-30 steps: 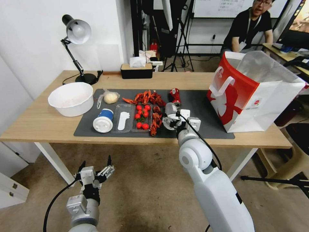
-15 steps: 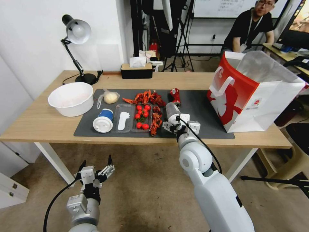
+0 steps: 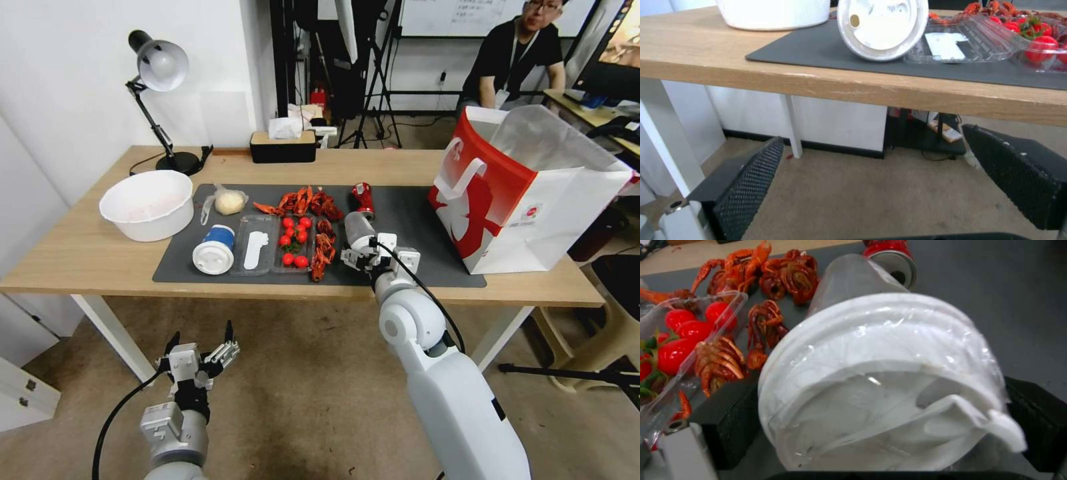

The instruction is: Pick up the trash from the table and place it into the takeout bag.

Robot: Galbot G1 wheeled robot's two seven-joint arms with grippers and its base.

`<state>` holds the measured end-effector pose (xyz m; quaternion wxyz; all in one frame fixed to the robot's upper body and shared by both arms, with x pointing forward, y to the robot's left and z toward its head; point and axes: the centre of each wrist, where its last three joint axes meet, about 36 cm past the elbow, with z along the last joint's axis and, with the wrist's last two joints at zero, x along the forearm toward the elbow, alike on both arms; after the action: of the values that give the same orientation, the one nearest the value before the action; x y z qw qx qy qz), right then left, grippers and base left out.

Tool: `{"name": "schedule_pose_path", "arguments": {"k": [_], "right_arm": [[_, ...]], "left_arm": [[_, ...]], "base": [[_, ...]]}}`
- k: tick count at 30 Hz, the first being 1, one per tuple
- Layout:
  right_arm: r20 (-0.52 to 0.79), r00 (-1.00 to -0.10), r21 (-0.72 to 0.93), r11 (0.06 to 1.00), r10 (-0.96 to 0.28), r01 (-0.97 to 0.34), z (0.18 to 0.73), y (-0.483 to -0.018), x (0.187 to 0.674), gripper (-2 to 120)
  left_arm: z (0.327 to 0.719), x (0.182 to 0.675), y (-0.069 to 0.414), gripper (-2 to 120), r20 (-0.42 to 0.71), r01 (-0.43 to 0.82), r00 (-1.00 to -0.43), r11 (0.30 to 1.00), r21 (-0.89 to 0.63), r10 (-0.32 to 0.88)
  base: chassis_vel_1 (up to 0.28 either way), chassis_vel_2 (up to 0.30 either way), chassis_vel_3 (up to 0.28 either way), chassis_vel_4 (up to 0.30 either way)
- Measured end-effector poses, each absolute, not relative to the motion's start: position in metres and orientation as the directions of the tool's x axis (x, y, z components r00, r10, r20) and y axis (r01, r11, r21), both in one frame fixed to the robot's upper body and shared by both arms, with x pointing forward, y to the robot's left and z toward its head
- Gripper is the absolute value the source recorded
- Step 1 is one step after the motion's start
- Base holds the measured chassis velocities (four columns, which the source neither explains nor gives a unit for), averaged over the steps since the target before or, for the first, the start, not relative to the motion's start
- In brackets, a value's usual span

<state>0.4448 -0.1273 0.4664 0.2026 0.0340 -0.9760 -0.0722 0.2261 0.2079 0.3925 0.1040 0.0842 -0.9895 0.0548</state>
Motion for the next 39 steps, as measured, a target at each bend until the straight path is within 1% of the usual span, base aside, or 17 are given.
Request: {"name": "schedule_pose_path", "arguments": {"k": [3,6,7,9,14,16,17,19,20,22,23,24,28,29,31,37,39], "right_arm": [[0.39,-0.916,0.159,0.987,-0.097,-0.037,0.465,-0.127,0.445,96],[0.389,-0.916,0.162,0.986,-0.098,-0.036,0.464,-0.129,0.444,84],[0.389,-0.916,0.162,0.986,-0.098,-0.036,0.464,-0.129,0.444,84],[0.386,-0.917,0.166,0.985,-0.1,-0.038,0.464,-0.131,0.442,77],[0.37,-0.921,0.188,0.981,-0.118,-0.05,0.467,-0.133,0.437,75],[0.297,-0.945,0.204,0.976,-0.137,-0.078,0.478,-0.14,0.431,75],[0.297,-0.945,0.204,0.976,-0.137,-0.078,0.478,-0.14,0.431,75],[0.183,-0.972,0.181,0.977,-0.147,-0.113,0.497,-0.151,0.424,75],[0.183,-0.972,0.181,0.977,-0.147,-0.113,0.497,-0.151,0.424,75],[0.084,-0.985,0.16,0.978,-0.152,-0.137,0.518,-0.163,0.42,75],[-0.002,-0.989,0.134,0.98,-0.146,-0.145,0.539,-0.176,0.42,75],[-0.002,-0.989,0.134,0.98,-0.146,-0.145,0.539,-0.176,0.42,75],[-0.174,-0.981,0.055,0.994,-0.08,-0.091,0.59,-0.218,0.429,75],[-0.174,-0.981,0.055,0.994,-0.08,-0.091,0.59,-0.218,0.429,75],[-0.225,-0.973,0.046,0.997,-0.049,-0.061,0.614,-0.236,0.435,75],[-0.194,-0.98,0.082,0.996,0.047,0.032,0.638,-0.262,0.454,75],[-0.127,-0.979,0.11,0.984,0.156,0.143,0.647,-0.285,0.474,75]], "left_arm": [[0.393,0.226,0.208,100,0.214,-0.178,-0.964,0.98,-0.092,-0.155],[0.392,0.226,0.208,100,0.212,-0.179,-0.965,0.98,-0.092,-0.156],[0.392,0.226,0.208,100,0.212,-0.179,-0.965,0.98,-0.092,-0.156],[0.393,0.225,0.208,100,0.209,-0.178,-0.965,0.98,-0.092,-0.156],[0.395,0.225,0.208,100,0.203,-0.177,-0.967,0.98,-0.091,-0.155],[0.395,0.225,0.208,100,0.203,-0.176,-0.967,0.98,-0.091,-0.155],[0.395,0.225,0.208,100,0.203,-0.176,-0.967,0.98,-0.091,-0.155],[0.394,0.224,0.206,100,0.201,-0.174,-0.968,0.98,-0.093,-0.153],[0.394,0.224,0.206,100,0.201,-0.174,-0.968,0.98,-0.093,-0.153],[0.395,0.224,0.206,100,0.196,-0.174,-0.969,0.98,-0.092,-0.153],[0.395,0.225,0.206,100,0.193,-0.174,-0.969,0.98,-0.092,-0.154],[0.395,0.225,0.206,100,0.193,-0.174,-0.969,0.98,-0.092,-0.154],[0.395,0.224,0.206,100,0.193,-0.177,-0.968,0.98,-0.09,-0.158],[0.395,0.224,0.206,100,0.193,-0.177,-0.968,0.98,-0.09,-0.158],[0.394,0.224,0.207,100,0.194,-0.18,-0.968,0.98,-0.089,-0.16],[0.392,0.225,0.205,100,0.198,-0.182,-0.967,0.979,-0.088,-0.162],[0.391,0.226,0.204,100,0.199,-0.181,-0.967,0.979,-0.091,-0.16]], "base": [[0.0,0.0,0.0,0.0],[0.0,0.0,0.0,0.0],[0.0,0.0,0.0,0.0],[0.0,0.0,0.0,0.0],[0.0,0.0,0.0,0.0],[0.0,0.0,0.0,0.0],[0.0,0.0,0.0,0.0],[0.0,0.0,0.0,0.0],[0.0,0.0,0.0,0.0],[0.0,0.0,0.0,0.0],[0.0,0.0,0.0,0.0],[0.0,0.0,0.0,0.0],[0.0,0.0,0.0,0.0],[0.0,0.0,0.0,0.0],[0.0,0.0,0.0,0.0],[0.0,0.0,0.0,0.0],[0.0,0.0,0.0,0.0]]}}
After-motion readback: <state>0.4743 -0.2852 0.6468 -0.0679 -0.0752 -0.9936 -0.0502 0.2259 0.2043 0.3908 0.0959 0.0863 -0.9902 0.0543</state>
